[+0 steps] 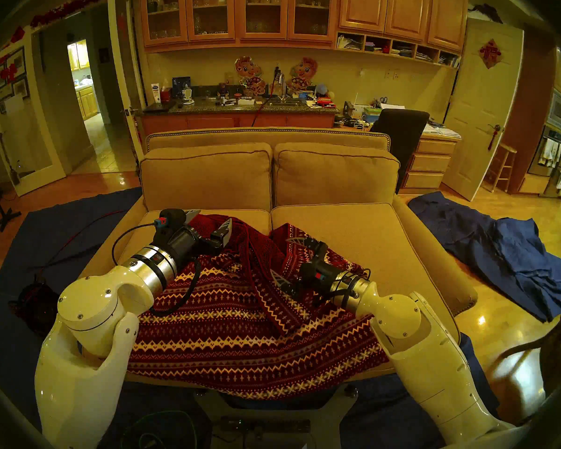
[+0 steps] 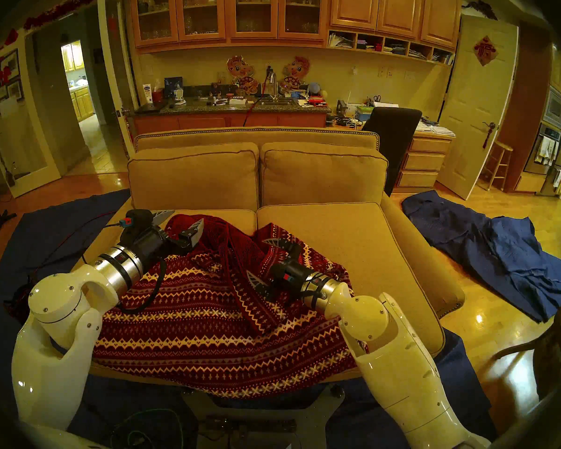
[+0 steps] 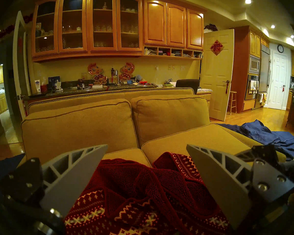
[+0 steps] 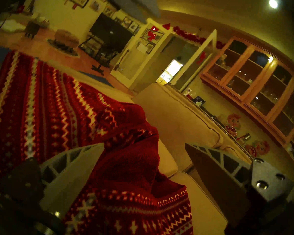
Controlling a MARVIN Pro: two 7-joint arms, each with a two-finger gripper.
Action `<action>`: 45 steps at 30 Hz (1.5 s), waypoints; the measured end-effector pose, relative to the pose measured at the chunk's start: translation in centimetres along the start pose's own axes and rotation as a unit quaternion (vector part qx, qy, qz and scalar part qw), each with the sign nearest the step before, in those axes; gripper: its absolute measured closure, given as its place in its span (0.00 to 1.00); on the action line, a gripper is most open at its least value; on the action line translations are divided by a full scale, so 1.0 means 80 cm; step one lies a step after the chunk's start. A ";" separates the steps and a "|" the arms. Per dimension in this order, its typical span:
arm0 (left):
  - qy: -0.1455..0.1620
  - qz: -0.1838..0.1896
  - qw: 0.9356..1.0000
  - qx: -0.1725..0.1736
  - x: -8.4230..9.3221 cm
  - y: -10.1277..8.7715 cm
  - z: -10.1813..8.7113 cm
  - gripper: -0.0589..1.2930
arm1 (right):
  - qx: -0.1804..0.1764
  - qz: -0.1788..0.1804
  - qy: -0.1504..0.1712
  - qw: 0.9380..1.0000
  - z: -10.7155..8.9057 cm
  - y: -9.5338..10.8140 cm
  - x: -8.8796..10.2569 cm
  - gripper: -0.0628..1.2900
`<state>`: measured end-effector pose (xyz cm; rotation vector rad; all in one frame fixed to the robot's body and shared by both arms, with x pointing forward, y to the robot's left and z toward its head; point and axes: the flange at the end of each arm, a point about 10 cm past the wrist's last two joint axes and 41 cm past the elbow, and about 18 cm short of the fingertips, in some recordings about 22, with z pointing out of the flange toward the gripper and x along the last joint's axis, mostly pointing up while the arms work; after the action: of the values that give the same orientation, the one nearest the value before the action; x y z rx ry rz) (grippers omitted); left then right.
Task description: Fold the blanket in half twice
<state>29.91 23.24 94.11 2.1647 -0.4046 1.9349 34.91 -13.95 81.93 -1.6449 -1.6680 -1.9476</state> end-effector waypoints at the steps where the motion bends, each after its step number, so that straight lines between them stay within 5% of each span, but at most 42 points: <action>1: 0.000 0.000 1.000 0.000 0.000 0.000 0.000 0.02 | 0.001 -0.003 -0.001 1.000 0.000 0.001 -0.001 0.04; 12: 0.000 0.000 1.000 0.000 0.000 0.000 0.000 0.02 | 0.029 -0.059 -0.023 0.998 0.005 0.014 -0.012 0.04; 26: 0.000 0.000 1.000 0.000 0.000 0.000 0.000 0.02 | 0.053 -0.075 -0.074 0.993 0.000 0.016 -0.060 0.04; 41: 0.000 0.000 1.000 0.000 0.000 0.000 0.000 0.02 | 0.054 -0.076 -0.077 0.993 0.024 0.004 -0.051 0.04; 42: 0.000 0.000 1.000 0.000 0.000 0.000 0.000 0.02 | 0.053 -0.077 -0.079 0.993 0.025 0.004 -0.052 0.06; 43: 0.000 0.000 1.000 0.000 0.000 0.000 0.000 0.02 | 0.052 -0.077 -0.080 0.992 0.026 0.005 -0.052 0.19; 45: 0.000 0.000 1.000 0.000 0.000 0.000 0.000 0.02 | 0.049 -0.077 -0.084 0.992 0.027 0.006 -0.055 0.63</action>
<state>29.91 23.24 94.10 2.1654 -0.4042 1.9347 38.41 -14.80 78.61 -1.7332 -1.9739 -1.8018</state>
